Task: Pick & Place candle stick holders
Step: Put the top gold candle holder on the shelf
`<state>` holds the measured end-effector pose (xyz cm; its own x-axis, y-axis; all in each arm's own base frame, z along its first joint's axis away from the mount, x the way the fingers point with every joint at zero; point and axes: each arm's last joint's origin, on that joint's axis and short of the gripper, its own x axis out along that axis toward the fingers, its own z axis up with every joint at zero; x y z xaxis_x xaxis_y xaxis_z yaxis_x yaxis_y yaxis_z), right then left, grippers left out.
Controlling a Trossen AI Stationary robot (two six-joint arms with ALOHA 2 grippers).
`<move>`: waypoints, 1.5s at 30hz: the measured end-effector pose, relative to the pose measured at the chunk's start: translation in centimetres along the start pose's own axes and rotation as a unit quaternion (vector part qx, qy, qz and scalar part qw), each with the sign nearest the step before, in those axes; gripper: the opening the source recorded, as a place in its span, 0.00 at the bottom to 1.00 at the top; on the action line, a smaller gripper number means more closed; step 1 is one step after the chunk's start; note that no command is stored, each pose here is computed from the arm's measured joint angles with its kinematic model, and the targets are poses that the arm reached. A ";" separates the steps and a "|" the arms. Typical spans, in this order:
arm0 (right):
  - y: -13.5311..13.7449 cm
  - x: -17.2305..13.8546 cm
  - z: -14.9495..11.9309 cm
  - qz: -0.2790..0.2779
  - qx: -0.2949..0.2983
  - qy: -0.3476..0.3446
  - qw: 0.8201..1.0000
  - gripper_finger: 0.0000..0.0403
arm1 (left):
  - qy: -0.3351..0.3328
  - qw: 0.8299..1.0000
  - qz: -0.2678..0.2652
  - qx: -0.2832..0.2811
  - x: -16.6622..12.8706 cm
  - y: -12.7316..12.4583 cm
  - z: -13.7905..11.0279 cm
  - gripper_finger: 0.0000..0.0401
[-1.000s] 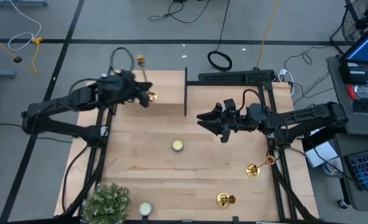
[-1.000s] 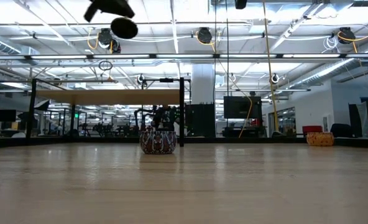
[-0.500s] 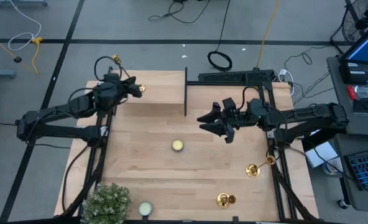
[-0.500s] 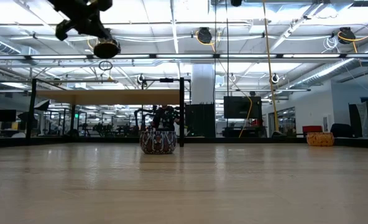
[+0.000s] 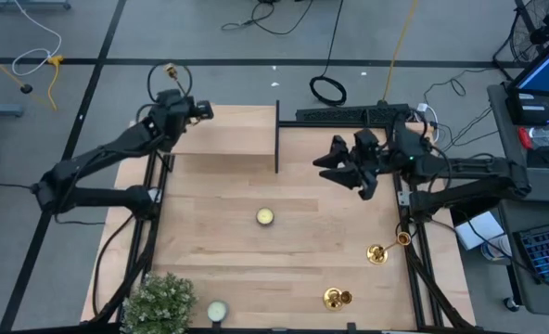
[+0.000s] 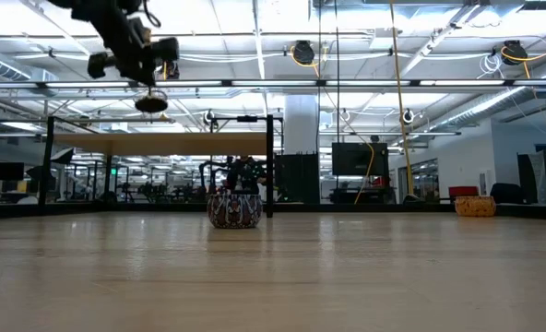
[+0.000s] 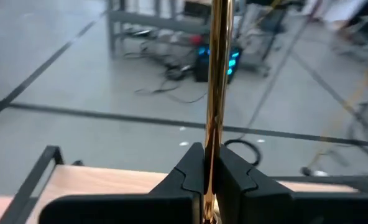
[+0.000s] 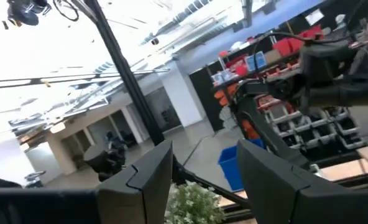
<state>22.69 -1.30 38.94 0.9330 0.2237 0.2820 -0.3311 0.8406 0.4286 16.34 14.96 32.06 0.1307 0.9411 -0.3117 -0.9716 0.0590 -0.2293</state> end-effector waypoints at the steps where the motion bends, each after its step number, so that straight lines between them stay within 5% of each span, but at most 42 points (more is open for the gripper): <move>1: 0.0 -0.1 0.0 -0.003 0.002 0.003 1.000 0.44 | 0.004 1.000 0.010 0.003 0.7 0.2 0.0 0.04; 7: 0.1 -0.4 0.0 -0.009 0.007 0.014 1.000 0.44 | 0.015 0.999 0.027 0.019 3.6 1.1 0.1 0.04; 16: -0.1 -0.4 -0.3 -0.017 0.021 0.026 0.999 0.44 | 0.004 0.996 0.067 0.066 4.1 2.3 0.8 0.04; 27: -0.1 -0.4 -0.3 -0.019 0.026 0.023 0.999 0.44 | -0.036 0.995 0.067 0.068 4.7 2.9 -2.5 0.04; 35: -0.2 -0.4 -0.3 -0.035 0.044 0.019 0.998 0.44 | -0.077 0.989 0.079 0.097 4.6 3.1 -2.3 0.04; 45: -0.3 -0.4 -0.3 -0.038 0.042 0.021 0.998 0.44 | -0.060 0.992 0.103 0.051 5.5 4.7 -2.2 0.04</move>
<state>22.45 -1.43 38.42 0.9601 0.1829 0.2115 -0.2689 0.8114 0.5189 12.93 19.63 27.24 -0.0906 0.9693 -0.2287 -0.9910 -0.1103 -0.0751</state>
